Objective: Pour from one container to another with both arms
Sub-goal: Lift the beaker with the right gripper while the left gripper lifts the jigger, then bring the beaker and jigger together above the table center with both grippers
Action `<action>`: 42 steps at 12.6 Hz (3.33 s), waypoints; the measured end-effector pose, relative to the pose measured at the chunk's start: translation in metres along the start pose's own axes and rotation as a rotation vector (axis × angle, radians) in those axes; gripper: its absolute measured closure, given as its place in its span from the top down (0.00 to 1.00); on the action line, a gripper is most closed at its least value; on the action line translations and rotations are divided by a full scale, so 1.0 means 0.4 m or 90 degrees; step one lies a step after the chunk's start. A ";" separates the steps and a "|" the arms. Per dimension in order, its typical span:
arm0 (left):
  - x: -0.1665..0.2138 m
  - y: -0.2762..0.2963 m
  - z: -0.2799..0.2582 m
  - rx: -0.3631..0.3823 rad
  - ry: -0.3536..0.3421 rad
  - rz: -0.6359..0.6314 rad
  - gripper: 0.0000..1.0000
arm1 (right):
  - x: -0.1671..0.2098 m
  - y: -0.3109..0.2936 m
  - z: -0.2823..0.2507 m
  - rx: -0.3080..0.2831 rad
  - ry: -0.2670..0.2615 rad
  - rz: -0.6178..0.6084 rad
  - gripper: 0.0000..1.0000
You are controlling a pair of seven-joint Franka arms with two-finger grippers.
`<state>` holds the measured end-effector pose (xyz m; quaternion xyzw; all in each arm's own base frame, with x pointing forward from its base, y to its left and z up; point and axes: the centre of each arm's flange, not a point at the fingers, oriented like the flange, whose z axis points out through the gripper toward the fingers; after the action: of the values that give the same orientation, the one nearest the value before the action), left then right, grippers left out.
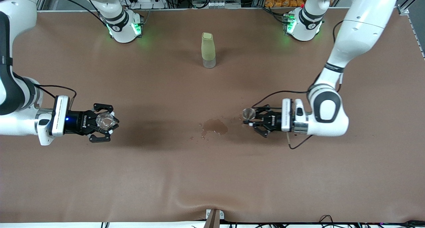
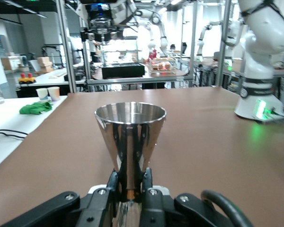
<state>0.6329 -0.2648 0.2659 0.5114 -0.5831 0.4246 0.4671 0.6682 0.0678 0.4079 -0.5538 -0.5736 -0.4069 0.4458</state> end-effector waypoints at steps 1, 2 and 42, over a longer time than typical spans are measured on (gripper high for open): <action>0.015 -0.002 0.045 0.018 0.012 -0.016 0.21 | 0.019 0.002 0.036 0.003 0.015 0.005 0.15; 0.024 -0.001 0.090 0.035 0.021 -0.029 0.21 | 0.034 0.005 0.069 0.001 0.027 0.010 0.15; -0.046 0.052 0.460 0.167 0.020 -0.119 0.21 | 0.105 -0.230 0.564 0.006 -0.128 0.401 0.15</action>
<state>0.5929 -0.4377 0.2101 0.6132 -0.4652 0.4600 0.4428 0.5630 0.2910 0.3897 -0.7395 -0.4171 -0.1897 0.4932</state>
